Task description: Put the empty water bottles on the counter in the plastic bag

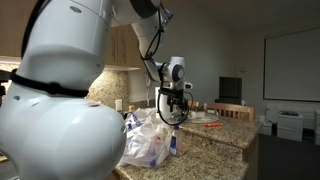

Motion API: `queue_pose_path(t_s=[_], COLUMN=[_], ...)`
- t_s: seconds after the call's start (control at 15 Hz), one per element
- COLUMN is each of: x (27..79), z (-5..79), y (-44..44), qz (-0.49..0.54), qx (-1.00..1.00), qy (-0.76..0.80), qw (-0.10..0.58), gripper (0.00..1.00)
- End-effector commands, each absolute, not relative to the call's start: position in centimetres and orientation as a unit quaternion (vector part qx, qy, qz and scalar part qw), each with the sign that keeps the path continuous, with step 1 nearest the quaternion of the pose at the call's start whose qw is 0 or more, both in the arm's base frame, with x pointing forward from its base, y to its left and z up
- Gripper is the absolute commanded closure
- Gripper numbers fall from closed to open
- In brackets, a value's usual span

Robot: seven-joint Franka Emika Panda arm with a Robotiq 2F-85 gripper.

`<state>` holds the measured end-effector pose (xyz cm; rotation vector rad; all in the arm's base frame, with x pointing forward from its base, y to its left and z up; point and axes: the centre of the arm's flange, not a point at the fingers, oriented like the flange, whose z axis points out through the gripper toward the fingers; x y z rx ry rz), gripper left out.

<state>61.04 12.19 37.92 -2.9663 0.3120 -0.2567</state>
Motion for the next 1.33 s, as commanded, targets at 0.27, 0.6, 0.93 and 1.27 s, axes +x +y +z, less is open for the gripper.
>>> queue_pose_path(t_s=[0.27,0.6,0.93,1.27], x=[60.3,58.6,61.8,65.2], z=[34.2,32.8,32.9,31.8], y=[15.2,13.8,10.9,11.0], qz=[0.076,0.154,0.084,0.092], qx=[-0.975,-0.958,-0.961,-0.964], qy=[0.204,0.24,0.264,0.248], qw=[-0.035,-0.033,0.014,0.02], gripper=[0.0,0.0,0.0,0.2])
